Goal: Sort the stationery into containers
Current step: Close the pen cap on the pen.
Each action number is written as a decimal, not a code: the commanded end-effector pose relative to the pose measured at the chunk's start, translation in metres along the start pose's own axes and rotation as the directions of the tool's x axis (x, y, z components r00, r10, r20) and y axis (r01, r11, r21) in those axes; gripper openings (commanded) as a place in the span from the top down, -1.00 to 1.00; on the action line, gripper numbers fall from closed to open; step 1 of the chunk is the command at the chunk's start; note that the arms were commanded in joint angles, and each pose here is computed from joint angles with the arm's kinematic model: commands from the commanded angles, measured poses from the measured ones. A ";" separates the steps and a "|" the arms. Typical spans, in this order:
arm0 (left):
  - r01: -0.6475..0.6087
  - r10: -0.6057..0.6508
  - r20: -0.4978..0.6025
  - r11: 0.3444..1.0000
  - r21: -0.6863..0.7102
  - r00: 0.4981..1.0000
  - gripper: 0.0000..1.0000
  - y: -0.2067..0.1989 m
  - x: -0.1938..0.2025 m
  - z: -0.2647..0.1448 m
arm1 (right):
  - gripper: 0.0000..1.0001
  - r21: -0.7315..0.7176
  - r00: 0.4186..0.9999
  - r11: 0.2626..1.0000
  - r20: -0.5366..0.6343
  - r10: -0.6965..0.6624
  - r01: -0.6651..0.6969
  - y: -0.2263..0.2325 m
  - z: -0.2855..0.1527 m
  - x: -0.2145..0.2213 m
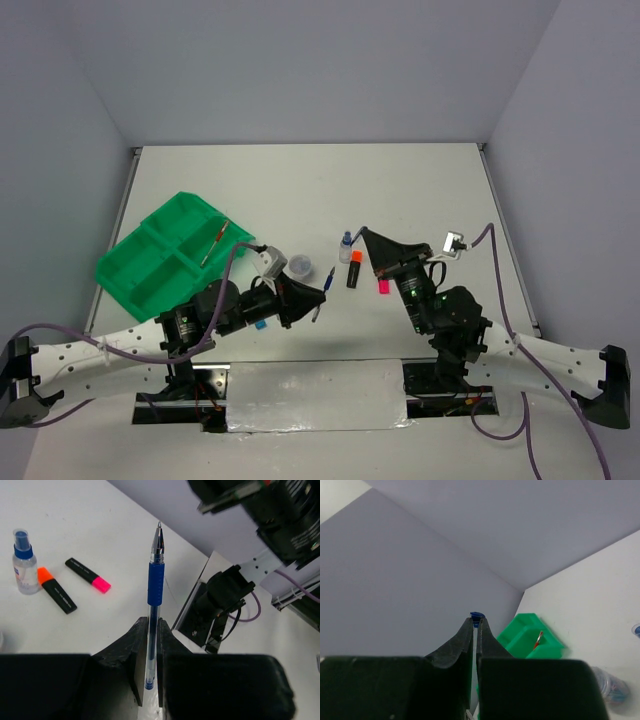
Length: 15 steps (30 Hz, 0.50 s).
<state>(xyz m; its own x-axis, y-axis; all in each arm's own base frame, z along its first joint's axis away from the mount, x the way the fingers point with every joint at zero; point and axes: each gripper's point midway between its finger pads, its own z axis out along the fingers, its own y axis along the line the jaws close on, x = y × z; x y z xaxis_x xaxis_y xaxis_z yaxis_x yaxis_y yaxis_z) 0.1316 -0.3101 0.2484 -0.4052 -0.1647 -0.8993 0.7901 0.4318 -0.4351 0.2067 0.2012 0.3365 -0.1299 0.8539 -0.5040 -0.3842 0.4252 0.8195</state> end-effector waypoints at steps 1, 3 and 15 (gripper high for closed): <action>0.013 -0.020 0.171 0.999 0.041 0.985 1.00 -0.016 -0.047 0.003 | 1.00 -0.134 0.999 0.990 0.008 0.052 -0.051 0.020 -0.004 0.001; 0.016 -0.021 0.183 0.999 0.028 0.983 1.00 -0.014 -0.050 0.003 | 1.00 -0.169 0.999 0.985 -0.034 0.025 -0.030 0.027 -0.004 0.012; -0.001 0.003 0.178 1.000 -0.014 0.984 1.00 -0.008 -0.051 0.006 | 1.00 -0.259 0.994 0.966 -0.102 -0.037 0.010 0.040 -0.008 0.030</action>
<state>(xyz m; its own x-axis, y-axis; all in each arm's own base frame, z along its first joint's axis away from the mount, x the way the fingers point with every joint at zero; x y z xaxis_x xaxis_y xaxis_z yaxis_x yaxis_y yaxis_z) 0.1465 -0.3092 0.2637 -0.3647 -0.2417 -0.8992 0.7666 0.4703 -0.4373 0.1872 0.2420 0.3356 -0.2183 0.7893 -0.5739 -0.5640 0.3779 0.7342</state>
